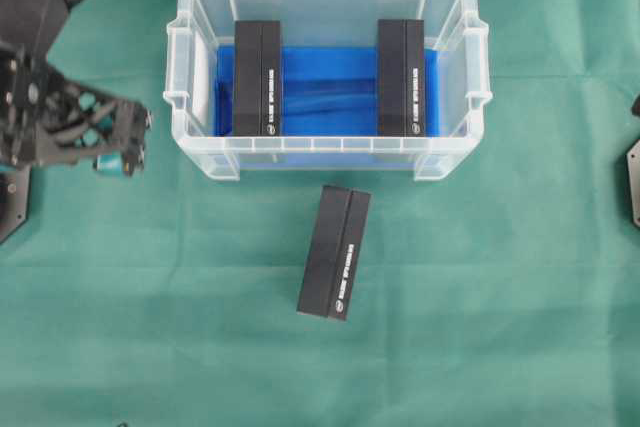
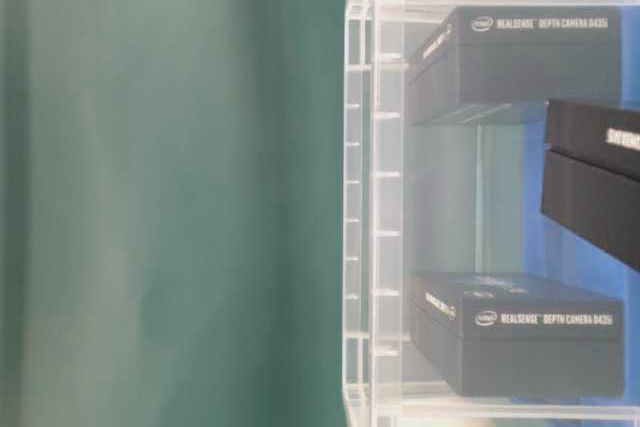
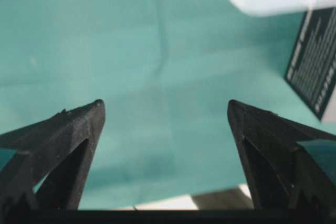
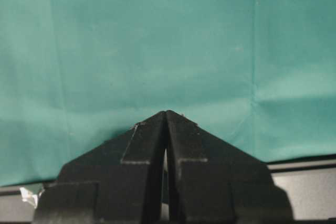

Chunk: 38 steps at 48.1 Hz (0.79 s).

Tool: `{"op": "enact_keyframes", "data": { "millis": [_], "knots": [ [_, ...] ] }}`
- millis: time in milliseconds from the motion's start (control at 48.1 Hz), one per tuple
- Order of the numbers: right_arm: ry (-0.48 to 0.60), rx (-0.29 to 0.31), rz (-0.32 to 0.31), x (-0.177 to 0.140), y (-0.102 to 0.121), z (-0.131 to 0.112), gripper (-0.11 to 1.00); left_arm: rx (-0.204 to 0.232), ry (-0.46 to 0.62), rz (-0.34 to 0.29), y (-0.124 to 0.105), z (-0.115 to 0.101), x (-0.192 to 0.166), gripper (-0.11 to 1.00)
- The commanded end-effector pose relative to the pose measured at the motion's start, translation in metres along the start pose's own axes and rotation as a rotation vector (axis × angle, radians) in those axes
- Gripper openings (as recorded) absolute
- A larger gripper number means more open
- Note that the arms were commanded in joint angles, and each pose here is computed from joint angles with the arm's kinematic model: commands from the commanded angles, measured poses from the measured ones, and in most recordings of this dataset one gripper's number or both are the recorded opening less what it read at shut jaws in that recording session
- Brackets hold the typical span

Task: Take the box out of the case with the left arm.
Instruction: 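Withdraw the left gripper back toward the left side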

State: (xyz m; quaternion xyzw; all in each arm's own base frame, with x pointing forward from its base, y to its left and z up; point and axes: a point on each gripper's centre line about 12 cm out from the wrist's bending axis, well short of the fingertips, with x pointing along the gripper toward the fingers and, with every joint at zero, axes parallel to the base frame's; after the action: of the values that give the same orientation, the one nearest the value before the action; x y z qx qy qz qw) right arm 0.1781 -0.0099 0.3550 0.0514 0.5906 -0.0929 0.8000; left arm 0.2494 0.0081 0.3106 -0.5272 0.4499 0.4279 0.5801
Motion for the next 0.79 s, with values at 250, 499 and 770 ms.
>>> {"op": "enact_keyframes", "data": {
  "millis": [250, 499, 770],
  "knots": [
    [-0.008, 0.002, 0.0, -0.003, 0.0, 0.001, 0.0, -0.009, -0.053, 0.022, 0.015, 0.057, -0.011, 0.94],
    [-0.008, 0.004, 0.0, -0.003, 0.0, 0.001, 0.0, -0.016, -0.071, 0.029, 0.022, 0.076, -0.012, 0.94],
    [-0.009, 0.004, 0.001, -0.003, 0.0, 0.001, 0.0, -0.022, -0.068, 0.027, 0.023, 0.077, -0.012, 0.94]
  ]
}}
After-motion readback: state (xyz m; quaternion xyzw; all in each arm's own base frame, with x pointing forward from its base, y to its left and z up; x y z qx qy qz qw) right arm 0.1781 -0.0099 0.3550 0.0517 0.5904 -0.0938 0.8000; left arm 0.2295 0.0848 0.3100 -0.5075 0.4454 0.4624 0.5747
